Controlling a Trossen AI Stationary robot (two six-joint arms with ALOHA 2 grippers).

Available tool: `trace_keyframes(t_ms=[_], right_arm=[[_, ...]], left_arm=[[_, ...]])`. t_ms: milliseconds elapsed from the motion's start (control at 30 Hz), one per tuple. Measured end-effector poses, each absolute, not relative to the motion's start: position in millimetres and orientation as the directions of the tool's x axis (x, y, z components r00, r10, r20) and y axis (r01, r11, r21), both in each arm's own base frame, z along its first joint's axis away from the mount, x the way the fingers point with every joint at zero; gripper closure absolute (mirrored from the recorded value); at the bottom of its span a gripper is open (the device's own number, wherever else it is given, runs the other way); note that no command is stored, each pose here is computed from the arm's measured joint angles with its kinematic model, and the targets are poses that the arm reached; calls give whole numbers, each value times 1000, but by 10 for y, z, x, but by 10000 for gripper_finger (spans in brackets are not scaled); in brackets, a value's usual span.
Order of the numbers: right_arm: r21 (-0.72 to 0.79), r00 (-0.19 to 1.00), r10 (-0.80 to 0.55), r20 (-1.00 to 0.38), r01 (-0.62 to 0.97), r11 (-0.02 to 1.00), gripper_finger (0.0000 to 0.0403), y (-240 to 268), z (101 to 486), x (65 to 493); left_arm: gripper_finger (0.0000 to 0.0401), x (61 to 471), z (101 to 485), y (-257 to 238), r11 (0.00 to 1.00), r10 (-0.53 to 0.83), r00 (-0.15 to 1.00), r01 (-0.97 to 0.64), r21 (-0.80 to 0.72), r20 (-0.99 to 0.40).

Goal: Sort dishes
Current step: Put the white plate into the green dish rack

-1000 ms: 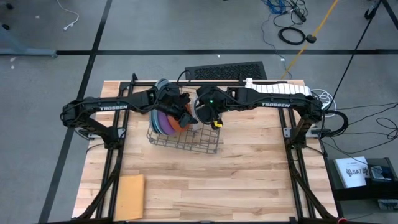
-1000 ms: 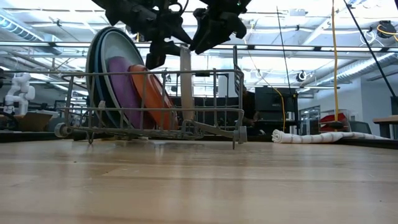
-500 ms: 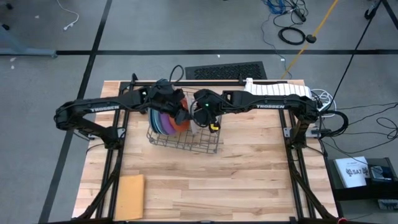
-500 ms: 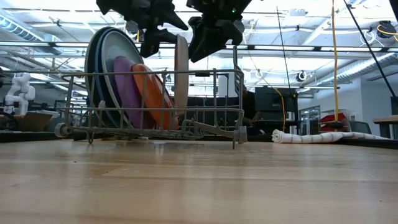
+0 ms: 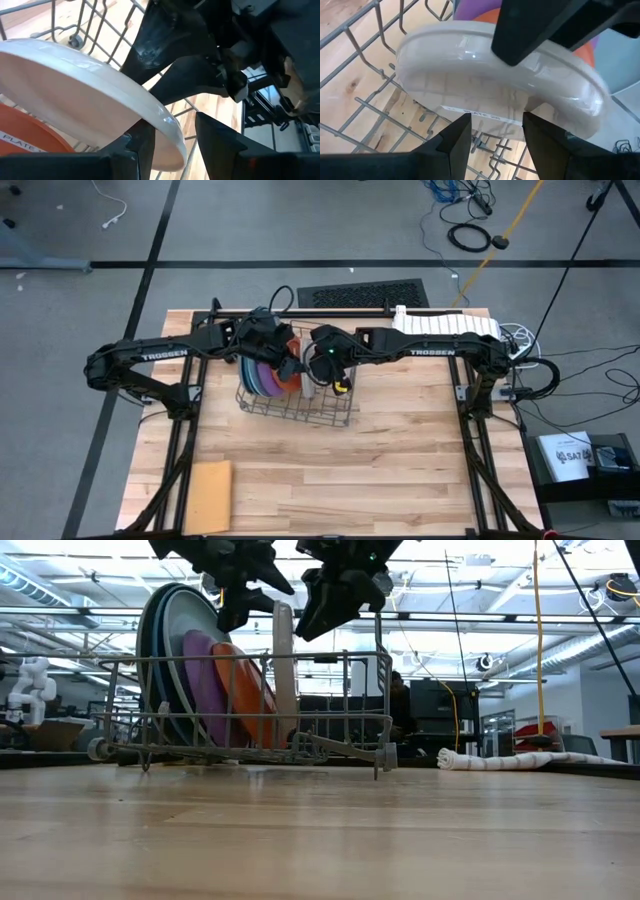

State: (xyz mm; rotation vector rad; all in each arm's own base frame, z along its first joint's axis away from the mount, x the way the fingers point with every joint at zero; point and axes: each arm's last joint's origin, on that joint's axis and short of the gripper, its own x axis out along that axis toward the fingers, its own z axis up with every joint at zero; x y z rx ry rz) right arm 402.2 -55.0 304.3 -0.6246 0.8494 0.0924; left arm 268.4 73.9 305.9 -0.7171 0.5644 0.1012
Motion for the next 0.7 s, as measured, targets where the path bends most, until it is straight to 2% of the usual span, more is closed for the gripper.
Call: trace_keyframes(t_ms=[200, 433, 567, 700], right_arm=[[-437, 657, -164, -736, -277, 856, 217, -546, 3035, 4011], [-430, 652, -159, -742, -280, 858, 177, -539, 3030, 4006], [-432, 653, -161, -740, -278, 858, 177, -538, 3033, 4008], [-433, 653, -162, -740, -278, 858, 182, -540, 3033, 4007]], left_arm=[[246, 2685, 3063, 739, 770, -103, 849, -262, -582, -519], [169, 2686, 3065, 739, 775, -103, 850, -257, -577, -517], [131, 2684, 3061, 736, 801, -113, 848, -231, -552, -519], [119, 2681, 3059, 725, 831, -148, 844, -177, -528, -515]])
